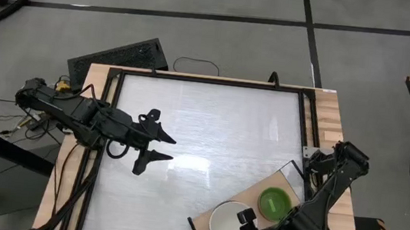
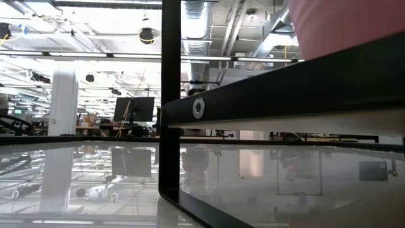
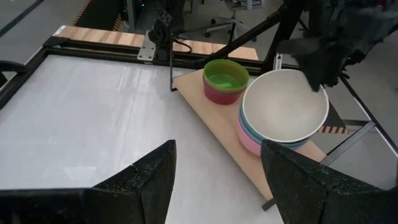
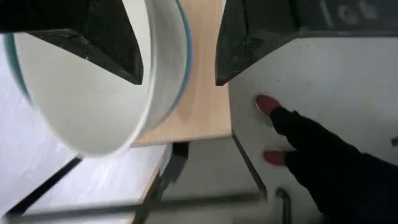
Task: Place and stack bowls onto a shelf
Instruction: Stack the white bowl on top of the dark green bowl on the shelf, then return to Home Position
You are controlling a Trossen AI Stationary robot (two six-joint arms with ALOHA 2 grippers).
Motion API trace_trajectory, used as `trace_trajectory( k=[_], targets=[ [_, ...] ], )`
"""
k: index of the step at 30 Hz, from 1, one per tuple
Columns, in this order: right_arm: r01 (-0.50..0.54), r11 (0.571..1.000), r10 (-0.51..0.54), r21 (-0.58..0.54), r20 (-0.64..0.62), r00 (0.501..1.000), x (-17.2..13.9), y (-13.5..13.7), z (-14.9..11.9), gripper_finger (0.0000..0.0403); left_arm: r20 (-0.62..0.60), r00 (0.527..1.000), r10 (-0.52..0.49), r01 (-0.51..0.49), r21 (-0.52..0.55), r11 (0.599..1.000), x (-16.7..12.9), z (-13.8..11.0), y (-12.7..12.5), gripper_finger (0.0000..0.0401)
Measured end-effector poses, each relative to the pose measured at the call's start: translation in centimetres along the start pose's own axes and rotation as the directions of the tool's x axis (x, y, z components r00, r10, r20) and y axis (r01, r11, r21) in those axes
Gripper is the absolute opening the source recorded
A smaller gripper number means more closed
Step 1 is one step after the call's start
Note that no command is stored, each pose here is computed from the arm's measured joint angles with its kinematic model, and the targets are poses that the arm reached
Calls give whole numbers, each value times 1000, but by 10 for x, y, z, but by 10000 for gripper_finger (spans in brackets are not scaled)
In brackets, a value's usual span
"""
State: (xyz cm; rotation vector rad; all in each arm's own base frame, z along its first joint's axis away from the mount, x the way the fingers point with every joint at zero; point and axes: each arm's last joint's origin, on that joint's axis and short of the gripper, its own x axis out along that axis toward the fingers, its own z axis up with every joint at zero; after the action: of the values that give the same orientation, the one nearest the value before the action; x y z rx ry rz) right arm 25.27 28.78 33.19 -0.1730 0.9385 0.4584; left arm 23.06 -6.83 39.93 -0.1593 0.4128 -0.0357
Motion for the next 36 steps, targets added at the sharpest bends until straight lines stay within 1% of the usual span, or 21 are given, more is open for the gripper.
trace_trajectory(
  k=[3, 6, 7, 9, 11, 13, 14, 16, 18, 22, 25, 27, 31, 33, 36],
  targets=[
    [-24, 1000, 25, -14, 52, 998, -14, 5, 10, 223, 0, 1000, 0, 0, 0, 1000, 0, 0, 0, 219],
    [-37, 999, 38, -12, 79, 996, -31, 8, 17, 203, 0, 1000, 0, 0, 0, 1000, 0, 0, 0, 219],
    [-19, 1000, 18, 10, 84, 996, -36, 8, 18, 192, -1, 1000, 0, 0, 0, 1000, 0, 0, 0, 219],
    [27, 997, -33, 71, 78, 996, -42, 8, 16, 158, 0, 1000, 0, 0, 0, 1000, 0, 0, 0, 219],
    [83, 987, -93, 137, 68, 993, -42, 10, 12, 103, -1, 1000, 0, 0, 0, 1000, 0, 0, 0, 219],
    [150, 972, -165, 183, 69, 984, -43, 16, 6, 38, 0, 1000, 3, -3, 0, 1000, 0, 0, 0, 219],
    [174, 964, -195, 202, 90, 977, -42, 19, 4, 22, 1, 1000, 6, -6, 0, 1000, 0, 0, 0, 219],
    [233, 934, -279, 270, 144, 950, -37, 25, 1, 21, 4, 1000, 19, -19, 1, 1000, 0, 0, 1, 219],
    [292, 907, -351, 305, 163, 922, -35, 34, -7, 23, 6, 1000, 27, -27, 0, 1000, 0, 0, 1, 219],
    [340, 870, -421, 358, 177, 890, -26, 43, -14, 18, 7, 999, 32, -32, 16, 999, 0, 0, 1, 219],
    [370, 857, -441, 359, 138, 887, -10, 49, -21, 18, 12, 999, 52, -53, 18, 998, 0, 0, 2, 219],
    [383, 844, -454, 374, 121, 883, 2, 49, -22, 18, 13, 998, 54, -54, 19, 998, 0, 0, 2, 219],
    [413, 832, -473, 371, 85, 877, 21, 51, -27, 18, 13, 998, 55, -55, 18, 998, 0, 0, 2, 219],
    [413, 831, -472, 373, 80, 878, 25, 52, -28, 20, 12, 998, 55, -55, 18, 998, 0, 0, 2, 219],
    [408, 831, -470, 378, 86, 879, 21, 52, -27, 35, 13, 998, 54, -55, 18, 998, 0, 0, 2, 219]
  ],
)
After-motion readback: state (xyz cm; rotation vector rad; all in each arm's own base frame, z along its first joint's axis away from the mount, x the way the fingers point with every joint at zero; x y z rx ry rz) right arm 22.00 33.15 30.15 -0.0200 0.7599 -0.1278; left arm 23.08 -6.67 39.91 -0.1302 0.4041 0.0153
